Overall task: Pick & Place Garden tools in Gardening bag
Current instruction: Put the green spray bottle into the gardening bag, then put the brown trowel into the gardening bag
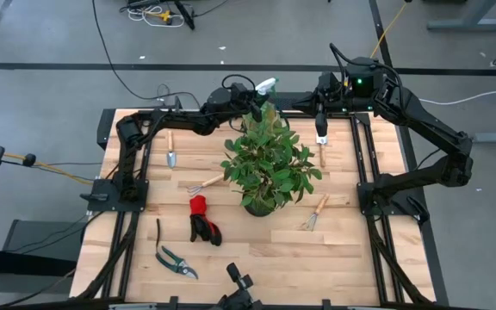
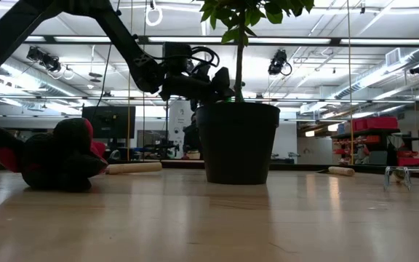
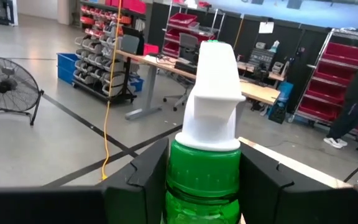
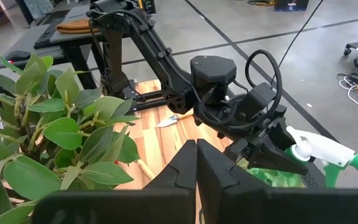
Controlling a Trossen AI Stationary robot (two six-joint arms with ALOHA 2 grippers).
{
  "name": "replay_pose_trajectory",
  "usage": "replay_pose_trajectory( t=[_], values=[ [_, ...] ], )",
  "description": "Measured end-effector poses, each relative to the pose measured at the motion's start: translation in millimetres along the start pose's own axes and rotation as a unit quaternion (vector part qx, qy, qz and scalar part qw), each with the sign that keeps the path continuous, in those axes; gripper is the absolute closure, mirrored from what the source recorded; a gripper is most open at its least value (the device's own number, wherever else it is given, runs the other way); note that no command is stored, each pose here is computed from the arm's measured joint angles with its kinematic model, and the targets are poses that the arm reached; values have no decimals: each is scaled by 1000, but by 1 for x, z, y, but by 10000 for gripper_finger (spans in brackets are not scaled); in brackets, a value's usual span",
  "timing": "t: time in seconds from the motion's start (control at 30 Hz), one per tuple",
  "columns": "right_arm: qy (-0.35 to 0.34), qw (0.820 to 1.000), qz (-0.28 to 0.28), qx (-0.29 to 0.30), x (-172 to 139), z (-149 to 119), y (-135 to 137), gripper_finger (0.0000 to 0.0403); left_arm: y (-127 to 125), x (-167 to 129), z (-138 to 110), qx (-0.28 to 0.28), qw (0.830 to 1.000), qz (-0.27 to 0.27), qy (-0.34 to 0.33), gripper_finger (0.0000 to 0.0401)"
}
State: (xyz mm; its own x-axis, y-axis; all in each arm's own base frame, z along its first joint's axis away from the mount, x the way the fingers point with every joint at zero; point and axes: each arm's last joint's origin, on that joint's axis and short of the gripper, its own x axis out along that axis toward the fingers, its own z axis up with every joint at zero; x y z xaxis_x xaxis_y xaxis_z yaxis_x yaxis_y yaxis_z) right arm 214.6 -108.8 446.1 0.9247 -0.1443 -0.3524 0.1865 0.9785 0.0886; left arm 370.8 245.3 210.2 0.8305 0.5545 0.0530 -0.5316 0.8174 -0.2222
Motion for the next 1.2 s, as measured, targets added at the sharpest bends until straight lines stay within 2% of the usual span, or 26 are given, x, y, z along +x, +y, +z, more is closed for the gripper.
replay_pose_trajectory(
  t=[0.33,0.77,0.93,1.03,1.2],
  values=[
    [0,1000,0,-2,0,0,0,394,-5,0,-1,-13,1000,-20,3,217],
    [0,1000,0,-1,0,0,0,394,-7,0,-1,-12,1000,1,-2,206],
    [0,1000,0,-4,0,0,0,394,-11,0,3,23,998,-56,-15,206],
    [0,1000,0,-4,0,0,0,394,-13,-1,6,17,996,-86,-19,206],
    [0,1000,0,-4,0,0,0,394,-9,-4,19,20,996,-80,-18,206]
  ],
)
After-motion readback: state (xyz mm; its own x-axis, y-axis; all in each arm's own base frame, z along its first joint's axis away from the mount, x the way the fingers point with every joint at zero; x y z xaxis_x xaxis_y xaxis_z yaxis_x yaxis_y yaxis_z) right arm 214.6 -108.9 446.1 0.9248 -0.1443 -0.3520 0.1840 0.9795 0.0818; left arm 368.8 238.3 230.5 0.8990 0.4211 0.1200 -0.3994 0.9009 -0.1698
